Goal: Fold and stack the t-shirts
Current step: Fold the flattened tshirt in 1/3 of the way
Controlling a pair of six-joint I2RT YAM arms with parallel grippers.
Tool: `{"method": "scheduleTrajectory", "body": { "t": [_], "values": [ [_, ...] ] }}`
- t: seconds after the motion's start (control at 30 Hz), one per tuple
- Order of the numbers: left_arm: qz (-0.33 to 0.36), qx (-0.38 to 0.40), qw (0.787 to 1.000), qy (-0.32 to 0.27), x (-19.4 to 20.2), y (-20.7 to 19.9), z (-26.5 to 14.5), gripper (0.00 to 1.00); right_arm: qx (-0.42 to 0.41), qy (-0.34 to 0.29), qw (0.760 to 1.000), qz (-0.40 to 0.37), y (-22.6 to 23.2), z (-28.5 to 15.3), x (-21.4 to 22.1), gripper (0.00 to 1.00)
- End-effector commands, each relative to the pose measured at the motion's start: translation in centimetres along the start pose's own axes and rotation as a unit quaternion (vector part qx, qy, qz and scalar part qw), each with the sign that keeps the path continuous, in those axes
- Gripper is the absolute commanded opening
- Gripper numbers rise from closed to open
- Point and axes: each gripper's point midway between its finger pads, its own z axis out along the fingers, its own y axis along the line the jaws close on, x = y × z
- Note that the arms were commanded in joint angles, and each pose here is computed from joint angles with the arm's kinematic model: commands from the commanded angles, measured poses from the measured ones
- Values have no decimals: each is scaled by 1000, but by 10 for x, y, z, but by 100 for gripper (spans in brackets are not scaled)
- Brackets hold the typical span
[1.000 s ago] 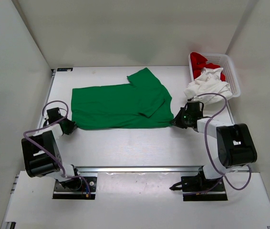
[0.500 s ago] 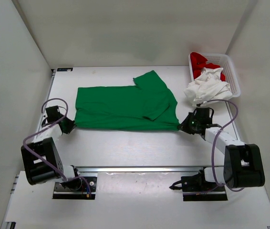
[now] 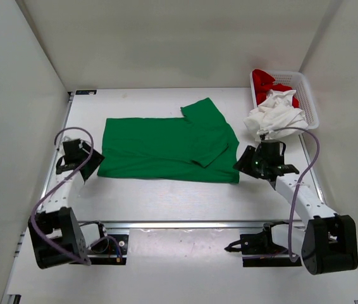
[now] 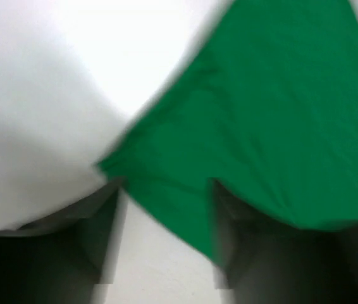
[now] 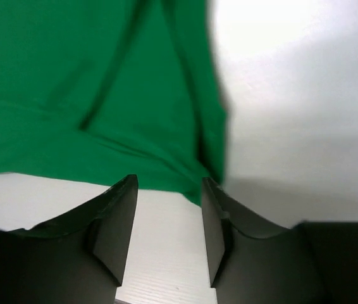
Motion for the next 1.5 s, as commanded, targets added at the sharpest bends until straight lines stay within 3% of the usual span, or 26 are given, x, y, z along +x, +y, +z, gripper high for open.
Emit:
{"method": "scheduleTrajectory", "body": {
  "t": [0.0, 0.1, 0.2, 0.3, 0.5, 0.73, 1.0, 1.2, 1.47],
  "values": [
    [92, 85, 987, -99, -33, -80, -41, 55, -46, -50, 996, -62, 45, -10, -34, 36],
    [160, 192, 967, -57, 24, -152, -61, 29, -98, -57, 990, -82, 84, 8, -36, 0],
    [198, 238, 951, 7, 80, -178, -63, 19, -136, -24, 989, -59, 103, 32, -20, 0],
    [225, 283, 929, 80, 145, -191, -63, 20, -143, -28, 988, -53, 113, 50, -17, 20],
    [249, 315, 905, 139, 200, -178, -61, 22, -132, -17, 991, -31, 105, 72, -10, 27],
    [233, 334, 898, 169, 215, -170, -60, 23, -119, -5, 993, -18, 101, 90, -6, 28],
    [244, 346, 891, 164, 220, -175, -66, 23, -103, 3, 995, -11, 98, 105, 0, 30],
    [226, 336, 899, 166, 213, -163, -59, 23, -104, 19, 994, 3, 98, 117, 7, 30],
    [222, 330, 904, 153, 202, -159, -60, 24, -134, -1, 991, -2, 125, 123, -16, 20]
  ]
}}
